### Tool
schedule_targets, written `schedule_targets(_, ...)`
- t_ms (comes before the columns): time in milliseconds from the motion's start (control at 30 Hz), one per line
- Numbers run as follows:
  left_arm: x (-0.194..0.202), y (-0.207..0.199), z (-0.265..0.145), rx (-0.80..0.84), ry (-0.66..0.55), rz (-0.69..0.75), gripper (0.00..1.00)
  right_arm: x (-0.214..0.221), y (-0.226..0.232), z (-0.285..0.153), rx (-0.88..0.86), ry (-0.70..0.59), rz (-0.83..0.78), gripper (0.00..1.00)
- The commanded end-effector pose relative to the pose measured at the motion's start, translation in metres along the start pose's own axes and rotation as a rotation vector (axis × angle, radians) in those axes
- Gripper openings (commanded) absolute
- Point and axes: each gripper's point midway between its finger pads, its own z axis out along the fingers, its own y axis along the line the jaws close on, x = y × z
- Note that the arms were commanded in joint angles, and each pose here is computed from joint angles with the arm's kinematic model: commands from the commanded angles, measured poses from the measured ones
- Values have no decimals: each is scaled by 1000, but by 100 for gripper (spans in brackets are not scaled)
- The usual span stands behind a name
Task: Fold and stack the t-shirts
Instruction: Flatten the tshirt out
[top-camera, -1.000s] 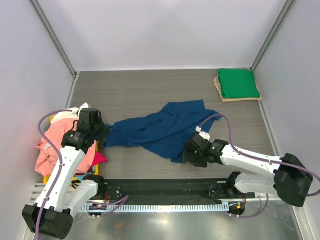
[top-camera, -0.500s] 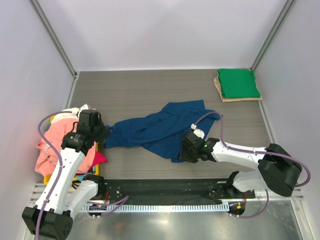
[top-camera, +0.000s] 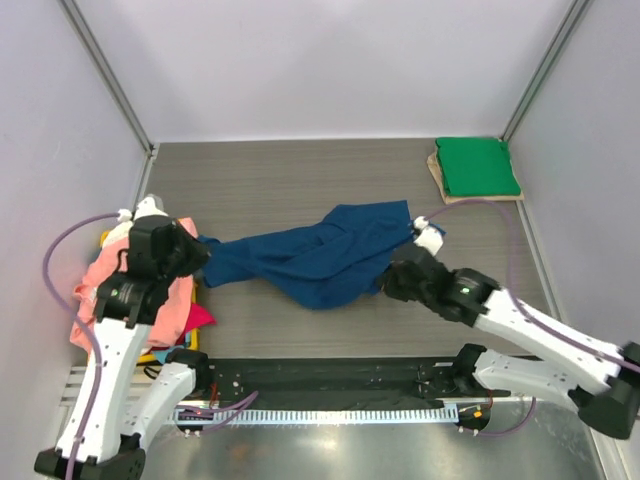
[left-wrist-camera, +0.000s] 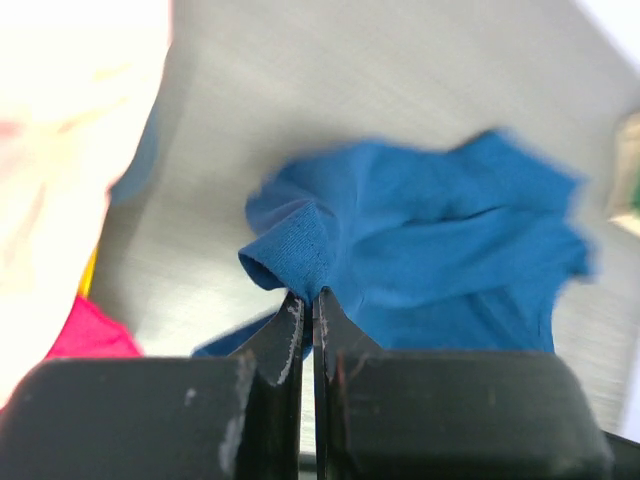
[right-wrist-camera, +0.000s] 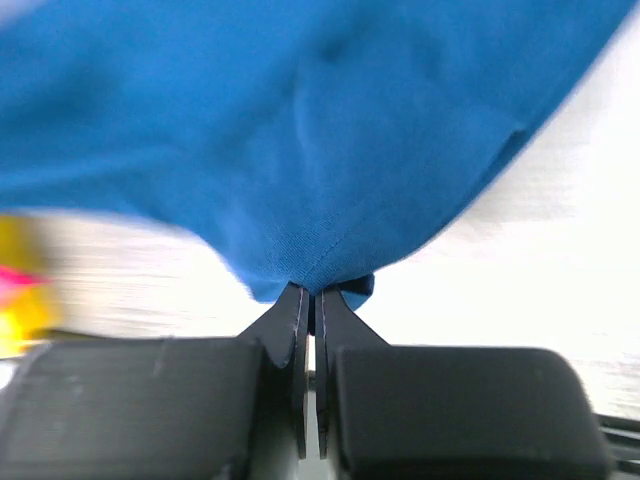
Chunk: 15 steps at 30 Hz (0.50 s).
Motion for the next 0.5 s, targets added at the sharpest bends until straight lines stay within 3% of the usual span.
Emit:
schedule_targets(0, -36, -27, -51, 144, -132, 9, 0, -63, 6, -68, -59, -219, -6, 1)
schedule_targets(233, -83, -61, -137, 348, -324, -21, 0, -129, 17, -196, -270, -427, 35, 1)
schedule_targets(467, -120, -98, -238, 591, -502, 62, 0, -161, 0, -288, -372, -548, 73, 1)
